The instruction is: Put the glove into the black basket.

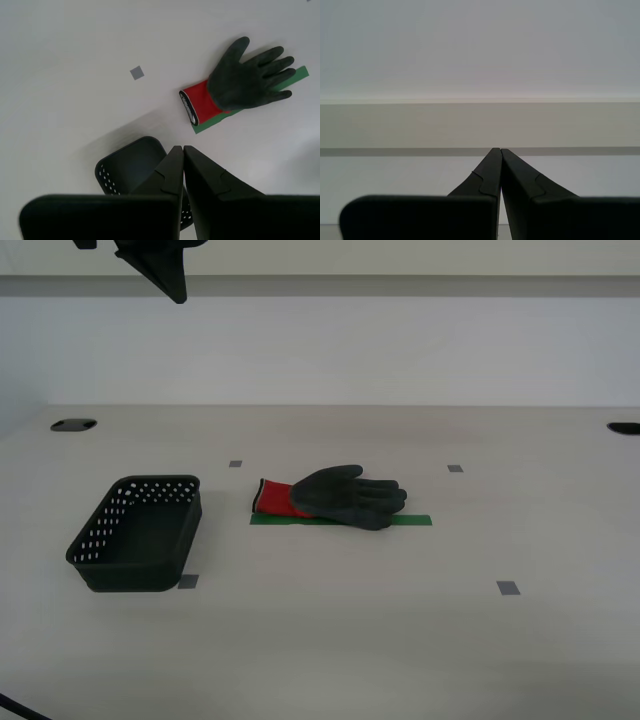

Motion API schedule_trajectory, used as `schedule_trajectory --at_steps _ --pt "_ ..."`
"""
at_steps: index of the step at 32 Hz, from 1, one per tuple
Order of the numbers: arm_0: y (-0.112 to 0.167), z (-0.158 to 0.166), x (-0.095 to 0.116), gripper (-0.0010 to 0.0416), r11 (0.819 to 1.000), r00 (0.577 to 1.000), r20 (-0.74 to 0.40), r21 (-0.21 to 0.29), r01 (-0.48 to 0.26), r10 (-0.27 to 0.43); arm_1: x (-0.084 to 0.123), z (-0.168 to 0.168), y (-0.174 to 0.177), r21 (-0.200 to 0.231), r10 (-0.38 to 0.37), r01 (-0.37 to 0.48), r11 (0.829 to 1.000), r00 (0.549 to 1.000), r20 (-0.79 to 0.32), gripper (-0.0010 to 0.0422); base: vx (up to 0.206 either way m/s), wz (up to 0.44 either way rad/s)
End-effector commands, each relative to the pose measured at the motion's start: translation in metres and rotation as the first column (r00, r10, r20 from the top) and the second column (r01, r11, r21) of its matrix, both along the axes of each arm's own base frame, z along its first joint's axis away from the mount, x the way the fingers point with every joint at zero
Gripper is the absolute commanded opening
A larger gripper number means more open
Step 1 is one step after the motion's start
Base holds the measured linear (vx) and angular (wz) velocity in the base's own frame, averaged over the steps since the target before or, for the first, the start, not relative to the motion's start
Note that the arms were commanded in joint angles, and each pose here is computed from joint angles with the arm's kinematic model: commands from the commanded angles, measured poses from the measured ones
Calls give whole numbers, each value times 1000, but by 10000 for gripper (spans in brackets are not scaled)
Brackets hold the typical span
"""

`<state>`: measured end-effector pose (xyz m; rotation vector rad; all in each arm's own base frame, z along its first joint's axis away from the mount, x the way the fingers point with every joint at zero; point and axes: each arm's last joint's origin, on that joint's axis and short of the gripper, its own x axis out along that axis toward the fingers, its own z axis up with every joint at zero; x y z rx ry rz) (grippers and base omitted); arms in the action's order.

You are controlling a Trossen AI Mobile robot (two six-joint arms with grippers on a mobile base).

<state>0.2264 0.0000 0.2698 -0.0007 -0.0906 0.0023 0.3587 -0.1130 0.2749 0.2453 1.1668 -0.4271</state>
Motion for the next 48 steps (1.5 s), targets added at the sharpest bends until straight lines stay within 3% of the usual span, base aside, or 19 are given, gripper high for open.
schedule_trajectory --at_steps 1,7,19,28,33,40,46,48 --pt "0 1 0 1 1000 1000 3 0 0 0 5 -11 -9 10 -25 25 1000 999 -35 0 0 0" --pt "0 1 0 1 1000 1000 3 0 0 0 18 -33 -16 31 -30 34 999 994 -103 0 0 0" --pt "0 0 0 1 1000 1000 2 0 0 0 52 -58 -33 35 -42 46 998 992 -119 -1 0 0" --pt "0 0 0 0 1000 1000 3 0 0 0 80 -114 -67 62 -106 120 991 975 -193 0 0 0" --pt "0 0 0 1 1000 1000 -2 0 0 0 81 -148 -83 85 -190 217 972 949 -252 0 0 0" --pt "0 0 0 1 1000 1000 -4 0 0 0 80 -166 -92 87 -237 265 960 940 -245 0 0 0" --pt "0 0 0 1 1000 1000 -4 0 0 0 68 -175 -102 101 -374 411 906 889 -265 0 0 0" --pt "0 0 0 1 1000 1000 -4 0 0 0 65 -179 -103 101 -379 419 902 883 -275 0 0 0"
